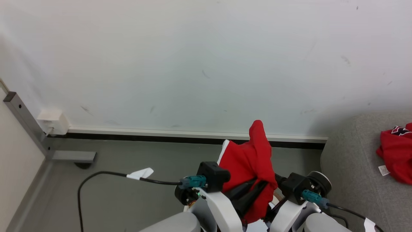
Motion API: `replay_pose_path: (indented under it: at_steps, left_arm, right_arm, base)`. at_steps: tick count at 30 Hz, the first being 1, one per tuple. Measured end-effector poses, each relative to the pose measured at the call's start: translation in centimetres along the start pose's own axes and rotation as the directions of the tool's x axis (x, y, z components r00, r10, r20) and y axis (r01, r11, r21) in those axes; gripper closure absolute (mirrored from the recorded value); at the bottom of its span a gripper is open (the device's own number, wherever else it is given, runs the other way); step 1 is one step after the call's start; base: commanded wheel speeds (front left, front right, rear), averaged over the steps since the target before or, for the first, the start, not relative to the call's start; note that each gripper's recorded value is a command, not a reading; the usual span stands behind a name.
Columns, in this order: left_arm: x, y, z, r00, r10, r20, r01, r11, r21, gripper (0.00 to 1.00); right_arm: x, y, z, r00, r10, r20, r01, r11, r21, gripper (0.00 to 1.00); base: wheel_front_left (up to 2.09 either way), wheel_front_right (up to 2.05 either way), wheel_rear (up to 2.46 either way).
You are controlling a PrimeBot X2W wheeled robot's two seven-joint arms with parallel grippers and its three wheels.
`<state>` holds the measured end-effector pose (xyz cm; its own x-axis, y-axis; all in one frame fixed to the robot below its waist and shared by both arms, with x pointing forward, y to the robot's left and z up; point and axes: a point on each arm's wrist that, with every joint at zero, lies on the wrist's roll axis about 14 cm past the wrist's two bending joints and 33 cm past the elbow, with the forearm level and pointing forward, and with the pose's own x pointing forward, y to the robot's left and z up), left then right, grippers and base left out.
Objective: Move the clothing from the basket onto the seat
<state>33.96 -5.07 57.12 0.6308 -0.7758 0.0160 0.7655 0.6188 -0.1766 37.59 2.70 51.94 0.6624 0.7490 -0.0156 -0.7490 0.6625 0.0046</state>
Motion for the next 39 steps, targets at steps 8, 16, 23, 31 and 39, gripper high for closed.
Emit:
replay_pose_path:
  at_steps: [8,16,23,31,39]
  left_arm:
    - [-0.2,0.1,-0.3,1.000,0.008,-0.006,-0.008,1.000,-0.007,1.00]
    - [-0.1,0.8,-0.5,1.000,0.028,-0.003,-0.028,1.000,-0.014,1.00]
    - [0.5,1.2,-0.5,0.999,0.033,0.007,-0.033,0.999,-0.016,0.88]
    - [2.1,-0.3,-0.1,0.999,-0.029,0.029,0.030,0.999,-0.019,0.00]
    - [4.3,-2.1,-0.3,0.993,-0.114,0.044,0.115,0.993,-0.008,0.00]
  right_arm:
    - [0.4,0.6,0.4,0.999,0.035,0.000,-0.035,0.999,0.005,1.00]
    - [-0.9,-2.2,1.4,0.997,-0.060,0.046,0.057,0.997,0.061,1.00]
    - [-3.0,-4.8,2.2,0.981,-0.170,0.095,0.157,0.978,0.137,1.00]
    - [-6.3,-8.5,4.1,0.931,-0.322,0.169,0.278,0.930,0.242,1.00]
    - [-12.4,-13.2,4.2,0.843,-0.505,0.182,0.449,0.849,0.277,1.00]
  base:
    - [0.00,0.00,0.00]
    - [0.00,0.00,0.00]
    - [0.00,0.00,0.00]
    - [0.00,0.00,0.00]
    - [0.00,0.00,0.00]
